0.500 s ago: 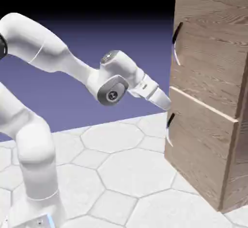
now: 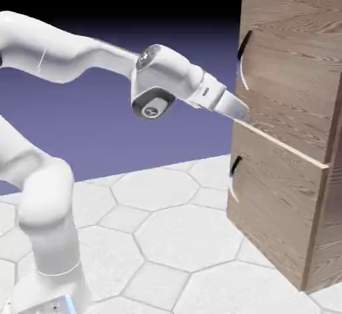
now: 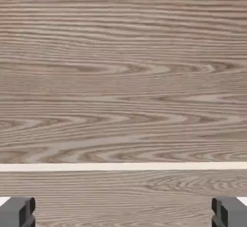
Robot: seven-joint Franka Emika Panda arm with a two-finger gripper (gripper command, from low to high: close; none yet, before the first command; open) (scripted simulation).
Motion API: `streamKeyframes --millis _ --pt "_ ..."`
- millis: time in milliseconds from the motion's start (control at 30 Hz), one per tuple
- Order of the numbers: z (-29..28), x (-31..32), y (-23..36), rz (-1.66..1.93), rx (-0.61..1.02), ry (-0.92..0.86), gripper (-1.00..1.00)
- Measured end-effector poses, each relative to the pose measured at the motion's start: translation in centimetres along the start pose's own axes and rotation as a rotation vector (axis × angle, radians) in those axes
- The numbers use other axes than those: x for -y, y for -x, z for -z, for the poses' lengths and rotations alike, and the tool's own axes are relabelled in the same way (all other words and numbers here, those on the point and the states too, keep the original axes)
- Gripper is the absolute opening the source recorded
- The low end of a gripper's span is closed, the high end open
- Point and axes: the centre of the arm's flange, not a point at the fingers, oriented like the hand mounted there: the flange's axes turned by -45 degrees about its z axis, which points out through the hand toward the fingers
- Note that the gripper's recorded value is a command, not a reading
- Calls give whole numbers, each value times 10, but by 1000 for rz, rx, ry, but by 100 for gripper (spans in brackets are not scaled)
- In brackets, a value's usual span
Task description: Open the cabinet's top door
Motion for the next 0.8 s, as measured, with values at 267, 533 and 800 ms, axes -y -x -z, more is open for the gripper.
streamKeyframes --millis 267,533,800 --pt "18 0 -23 -13 -113 10 0" --pt "30 11 -37 -18 -222 17 0" --pt "34 32 -45 -17 -321 22 0"
